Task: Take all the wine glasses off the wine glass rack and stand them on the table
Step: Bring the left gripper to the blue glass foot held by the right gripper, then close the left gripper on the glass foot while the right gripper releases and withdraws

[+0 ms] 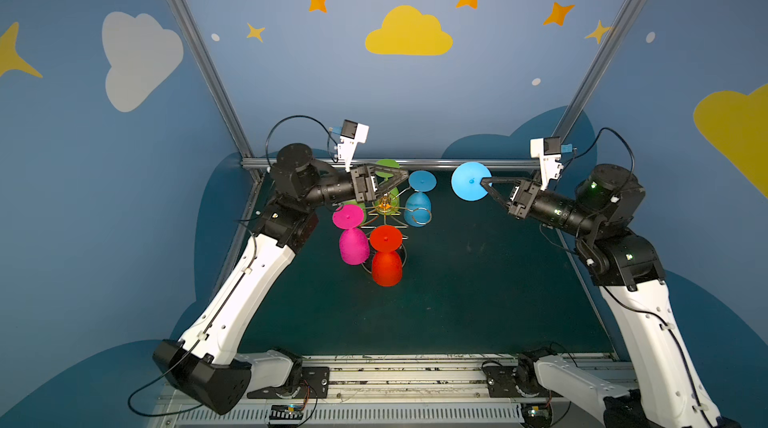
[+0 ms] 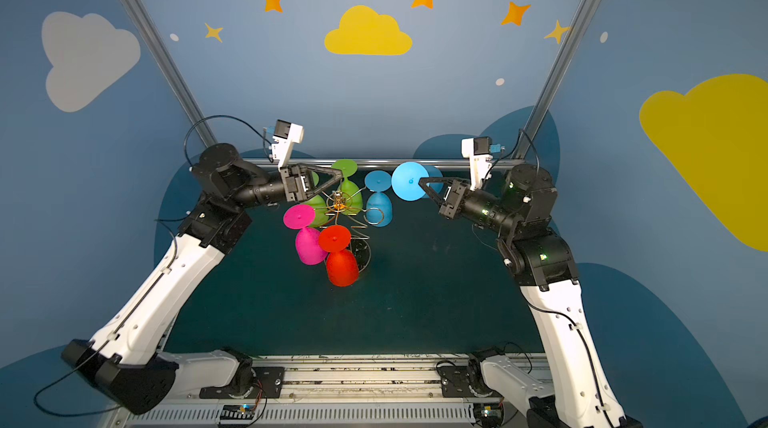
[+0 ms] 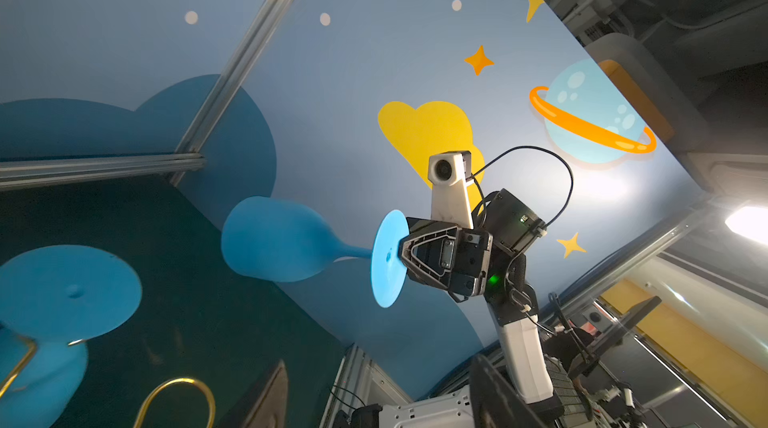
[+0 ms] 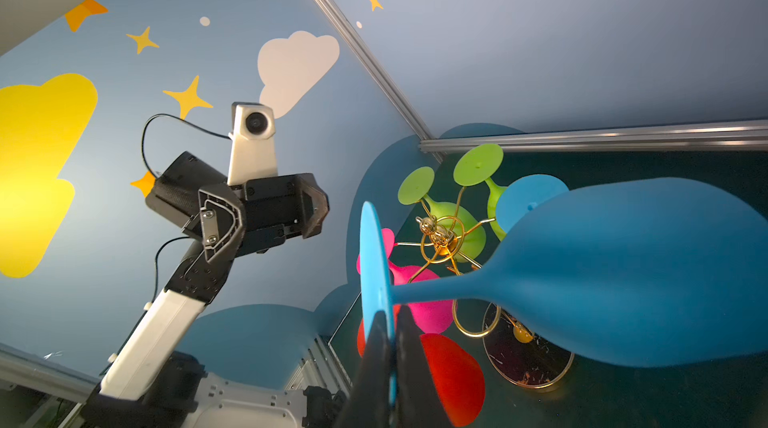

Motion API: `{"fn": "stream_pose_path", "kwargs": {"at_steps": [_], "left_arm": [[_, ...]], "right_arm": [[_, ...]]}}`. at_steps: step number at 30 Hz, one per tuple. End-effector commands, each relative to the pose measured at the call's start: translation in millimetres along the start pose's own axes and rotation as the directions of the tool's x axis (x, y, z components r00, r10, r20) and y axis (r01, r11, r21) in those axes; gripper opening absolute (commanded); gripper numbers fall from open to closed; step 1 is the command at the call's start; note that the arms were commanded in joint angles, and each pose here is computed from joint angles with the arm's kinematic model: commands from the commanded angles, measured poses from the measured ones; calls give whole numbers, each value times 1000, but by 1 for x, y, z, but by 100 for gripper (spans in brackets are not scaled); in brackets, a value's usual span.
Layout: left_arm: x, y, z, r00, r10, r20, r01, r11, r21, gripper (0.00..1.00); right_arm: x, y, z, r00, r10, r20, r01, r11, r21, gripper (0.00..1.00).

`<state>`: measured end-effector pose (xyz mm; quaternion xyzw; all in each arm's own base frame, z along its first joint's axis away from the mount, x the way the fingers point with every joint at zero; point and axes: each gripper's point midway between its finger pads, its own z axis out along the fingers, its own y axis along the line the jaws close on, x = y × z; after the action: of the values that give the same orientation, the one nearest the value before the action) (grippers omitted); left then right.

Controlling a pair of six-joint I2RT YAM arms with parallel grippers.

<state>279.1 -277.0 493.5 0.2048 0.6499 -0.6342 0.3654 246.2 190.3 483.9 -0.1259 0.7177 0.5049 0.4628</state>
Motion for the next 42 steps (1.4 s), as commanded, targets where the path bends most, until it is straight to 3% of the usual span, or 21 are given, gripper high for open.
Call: {"fn": "stream_pose_path", "kwargs": {"at_steps": [1,11,19,22,27,31,34,39,42], "left_arm": [[-1,-15,19,998,56,-31,-53,996,77,68],[8,-23,57,993,51,-108,-29,981,191,66],[17,-31,66,986,46,-160,-3,965,261,55],[20,-31,68,984,44,-174,5,962,274,45],[22,-31,72,981,31,-189,25,958,287,16],[19,-34,72,982,20,-186,38,953,302,5],[14,-37,72,984,-1,-179,56,951,303,3],[-3,-35,69,986,-91,-141,124,961,246,3],[-13,-32,67,977,-167,-134,194,956,219,3]], "right_arm": [[-12,28,-4,997,-74,30,77,992,-96,0],[-5,32,9,999,-43,7,43,987,-155,0],[-5,27,21,1000,-24,-2,23,986,-165,0],[-4,25,25,1000,-19,-9,17,986,-165,0],[-1,21,31,1000,-10,-21,6,988,-157,0],[0,18,32,1000,-10,-24,6,989,-149,0],[1,15,30,1000,-14,-19,12,992,-127,0],[-1,6,5,996,-91,17,91,996,-22,46],[-1,-3,-15,975,-215,54,210,973,92,61]]}}
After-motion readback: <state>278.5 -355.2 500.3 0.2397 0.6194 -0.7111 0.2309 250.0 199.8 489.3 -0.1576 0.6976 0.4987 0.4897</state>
